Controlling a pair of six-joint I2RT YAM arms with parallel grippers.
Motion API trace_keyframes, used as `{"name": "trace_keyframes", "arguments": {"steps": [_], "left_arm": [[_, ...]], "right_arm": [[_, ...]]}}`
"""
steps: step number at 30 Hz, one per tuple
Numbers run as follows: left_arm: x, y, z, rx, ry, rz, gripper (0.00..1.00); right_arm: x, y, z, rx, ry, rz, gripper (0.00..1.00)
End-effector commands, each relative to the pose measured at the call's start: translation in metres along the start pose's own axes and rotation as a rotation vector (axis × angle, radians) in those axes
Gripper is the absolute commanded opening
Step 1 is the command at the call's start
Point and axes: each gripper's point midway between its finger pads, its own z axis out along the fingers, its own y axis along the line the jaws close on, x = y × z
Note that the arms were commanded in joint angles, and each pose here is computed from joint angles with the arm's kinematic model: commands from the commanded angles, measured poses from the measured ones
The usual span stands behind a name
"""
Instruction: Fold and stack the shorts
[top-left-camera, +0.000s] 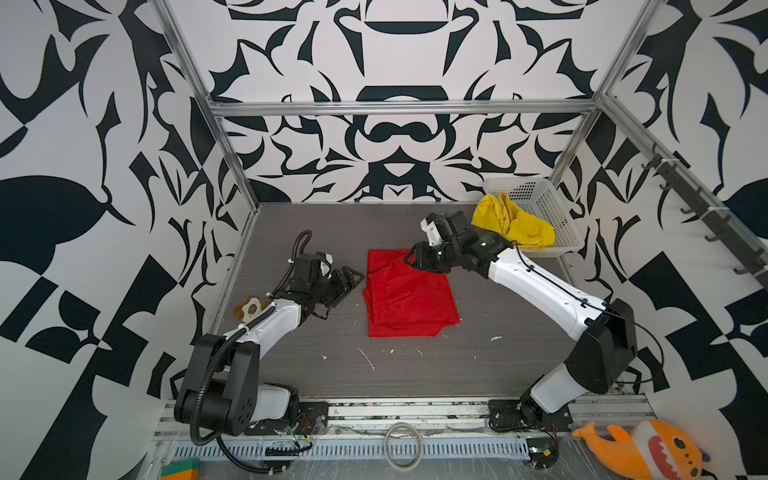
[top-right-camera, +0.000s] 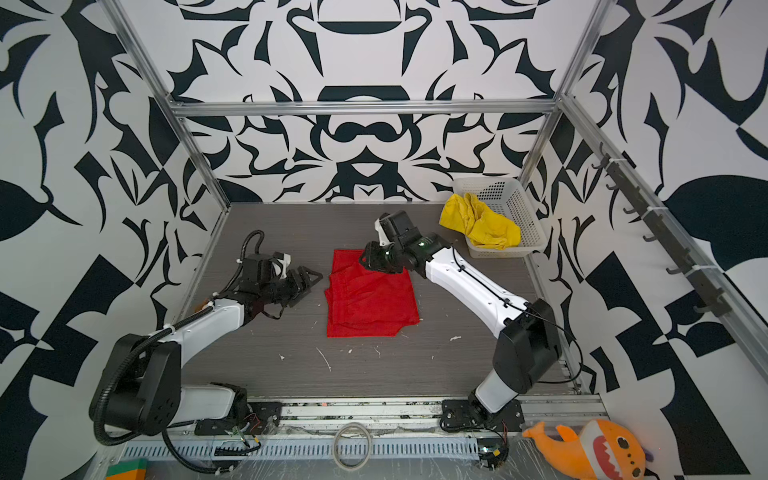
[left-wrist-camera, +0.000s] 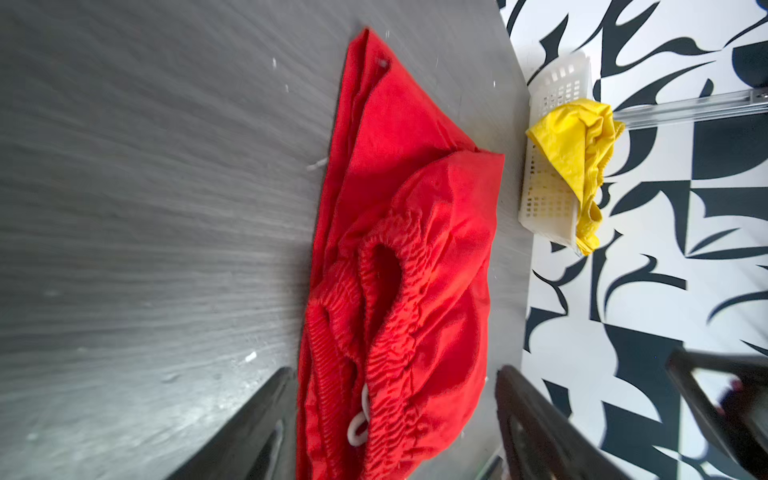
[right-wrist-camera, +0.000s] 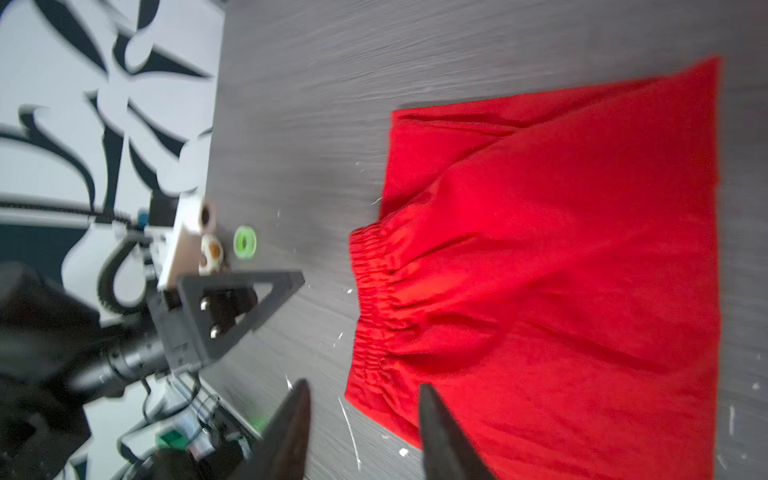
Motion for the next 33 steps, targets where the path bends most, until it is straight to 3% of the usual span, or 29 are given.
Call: {"name": "trace_keyframes", "arguments": {"steps": [1, 9, 21, 23, 28, 33], "left_arm": [[0.009, 0.0, 0.011, 0.061, 0.057, -0.077, 0.78], [0.021, 0.023, 0.028, 0.044, 0.104, -0.152, 0.78], [0.044, 0.039, 0.067, 0.013, 0.181, -0.167, 0.75], [0.047, 0.038, 0.073, 0.027, 0.187, -0.179, 0.7], [0.036, 0.025, 0.075, 0.032, 0.154, -0.165, 0.44], [0.019, 0.011, 0.061, -0.093, 0.169, 0.001, 0.24]], "right_arm": [[0.024, -0.022, 0.045, 0.031, 0.089, 0.014, 0.32], [0.049, -0.056, 0.115, 0.044, 0.161, 0.116, 0.18], [0.081, -0.061, 0.16, 0.056, 0.213, 0.146, 0.12], [0.086, -0.057, 0.166, 0.052, 0.218, 0.142, 0.12], [0.085, -0.042, 0.173, 0.018, 0.205, 0.127, 0.12], [0.066, -0.023, 0.155, -0.024, 0.142, 0.088, 0.17]]}}
